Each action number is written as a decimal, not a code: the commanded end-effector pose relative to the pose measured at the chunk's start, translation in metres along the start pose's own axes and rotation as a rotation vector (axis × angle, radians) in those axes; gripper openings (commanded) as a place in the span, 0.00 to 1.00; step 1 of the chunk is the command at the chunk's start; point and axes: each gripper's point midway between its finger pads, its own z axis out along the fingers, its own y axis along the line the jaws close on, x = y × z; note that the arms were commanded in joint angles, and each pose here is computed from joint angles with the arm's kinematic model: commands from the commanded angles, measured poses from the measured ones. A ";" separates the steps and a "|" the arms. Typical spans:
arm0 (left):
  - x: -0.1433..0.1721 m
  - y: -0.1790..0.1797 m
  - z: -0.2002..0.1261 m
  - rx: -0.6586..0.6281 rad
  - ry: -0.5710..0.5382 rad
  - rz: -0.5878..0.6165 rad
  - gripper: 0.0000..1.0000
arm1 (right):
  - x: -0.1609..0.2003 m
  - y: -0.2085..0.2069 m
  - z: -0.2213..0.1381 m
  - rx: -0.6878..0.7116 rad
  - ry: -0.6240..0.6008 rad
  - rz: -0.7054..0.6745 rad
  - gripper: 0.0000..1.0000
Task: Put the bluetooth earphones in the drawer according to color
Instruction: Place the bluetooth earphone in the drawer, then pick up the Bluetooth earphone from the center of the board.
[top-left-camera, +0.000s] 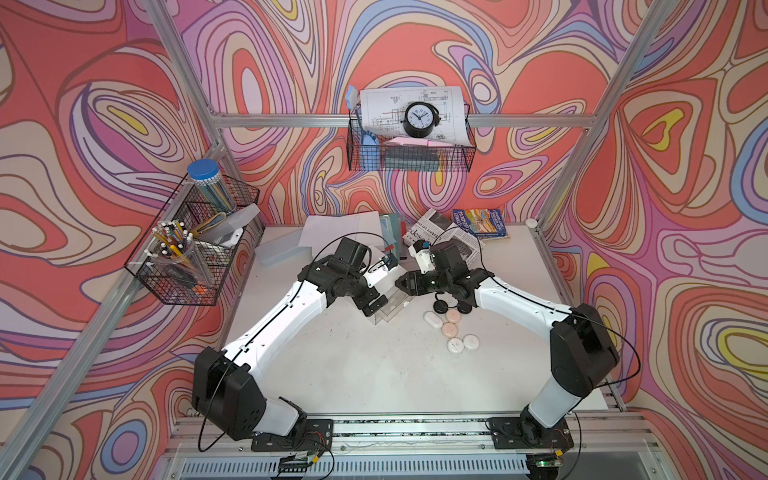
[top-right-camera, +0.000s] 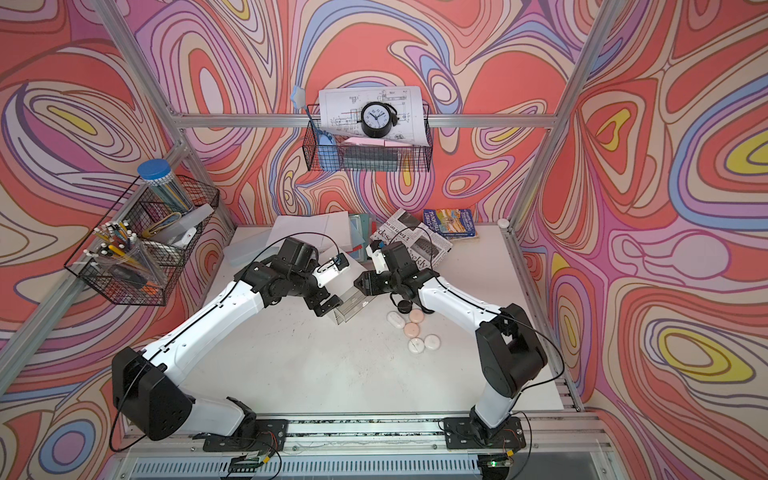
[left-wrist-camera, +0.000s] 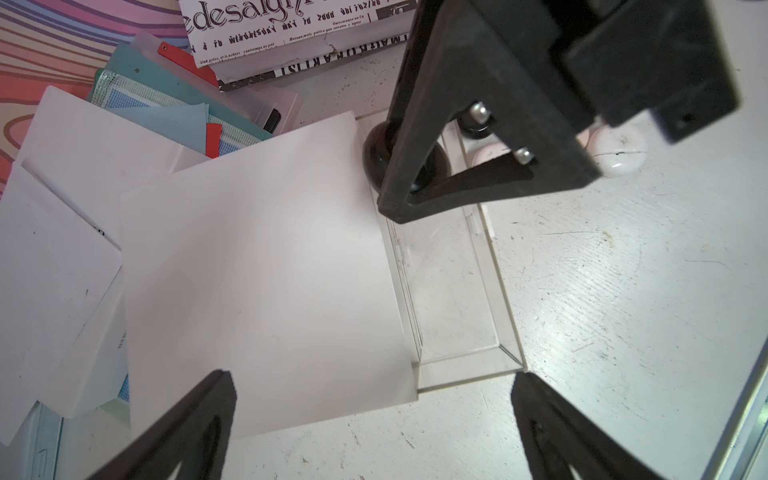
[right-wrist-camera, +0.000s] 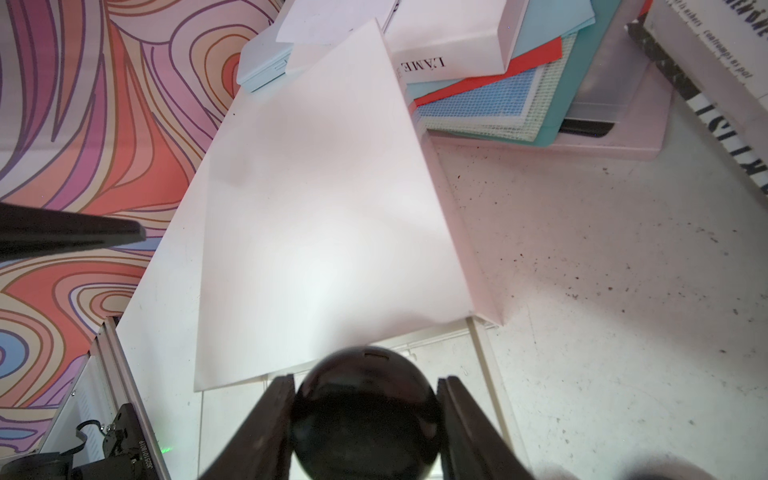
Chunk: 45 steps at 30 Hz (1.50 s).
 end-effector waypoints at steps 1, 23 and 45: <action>0.004 -0.004 0.001 0.023 0.016 -0.009 0.99 | 0.013 -0.006 0.015 0.007 0.050 0.007 0.10; 0.005 -0.004 0.001 0.024 0.020 -0.012 0.99 | 0.038 -0.019 0.002 0.085 0.075 0.012 0.65; -0.027 -0.011 -0.018 0.056 -0.146 -0.039 0.99 | -0.011 -0.053 -0.073 0.334 -0.069 0.014 0.75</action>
